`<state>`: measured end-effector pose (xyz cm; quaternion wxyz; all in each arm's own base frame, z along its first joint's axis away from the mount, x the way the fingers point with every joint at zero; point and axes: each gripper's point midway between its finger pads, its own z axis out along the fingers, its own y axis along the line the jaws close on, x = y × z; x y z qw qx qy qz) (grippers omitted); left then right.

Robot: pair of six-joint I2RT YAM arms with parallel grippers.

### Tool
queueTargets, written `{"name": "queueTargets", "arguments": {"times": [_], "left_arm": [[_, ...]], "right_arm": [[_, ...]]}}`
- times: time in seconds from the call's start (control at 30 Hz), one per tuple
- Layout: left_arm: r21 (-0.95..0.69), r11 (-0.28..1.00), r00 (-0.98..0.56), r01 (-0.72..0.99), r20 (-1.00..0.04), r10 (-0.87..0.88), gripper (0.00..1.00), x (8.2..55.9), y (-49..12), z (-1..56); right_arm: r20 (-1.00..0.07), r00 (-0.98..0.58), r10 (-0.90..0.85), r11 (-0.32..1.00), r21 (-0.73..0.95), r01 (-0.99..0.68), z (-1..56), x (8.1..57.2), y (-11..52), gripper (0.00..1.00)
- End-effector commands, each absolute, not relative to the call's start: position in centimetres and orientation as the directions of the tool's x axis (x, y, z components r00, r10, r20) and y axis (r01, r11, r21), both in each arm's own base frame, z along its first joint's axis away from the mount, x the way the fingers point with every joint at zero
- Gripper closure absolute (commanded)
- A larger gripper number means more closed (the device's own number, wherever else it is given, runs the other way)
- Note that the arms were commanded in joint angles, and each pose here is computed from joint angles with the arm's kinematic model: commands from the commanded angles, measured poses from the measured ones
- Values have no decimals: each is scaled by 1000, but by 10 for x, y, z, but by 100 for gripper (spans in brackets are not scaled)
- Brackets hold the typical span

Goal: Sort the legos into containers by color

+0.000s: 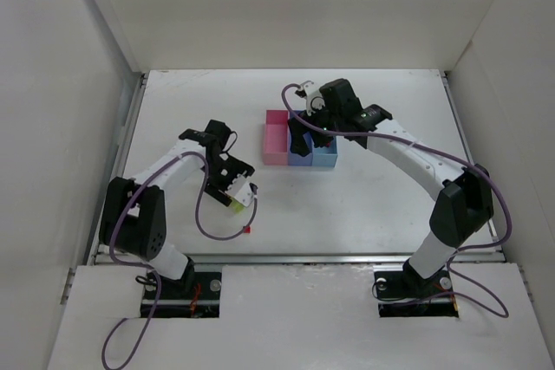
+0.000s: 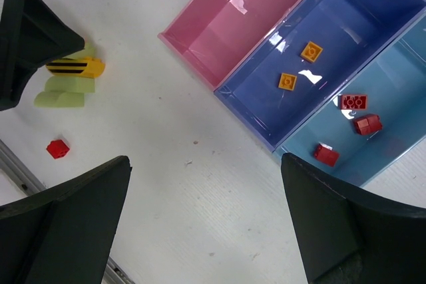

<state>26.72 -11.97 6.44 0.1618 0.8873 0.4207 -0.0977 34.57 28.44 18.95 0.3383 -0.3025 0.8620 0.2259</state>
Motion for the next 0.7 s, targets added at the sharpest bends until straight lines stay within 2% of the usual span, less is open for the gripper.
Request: {"name": "queueTargets", "arguments": {"times": [0.0, 0.07, 0.67], "left_arm": [[224, -728, 757, 648, -299, 581, 32, 260, -128, 60], [221, -720, 748, 658, -302, 591, 37, 262, -128, 58], [161, -697, 708, 699, -296, 641, 58, 258, -119, 46]], "right_arm": [[-754, -546, -364, 695, 171, -699, 197, 351, 292, 0], [-754, -546, -364, 695, 171, -699, 197, 351, 292, 0], [-742, -558, -372, 702, 168, -692, 192, 349, 289, 0]]}}
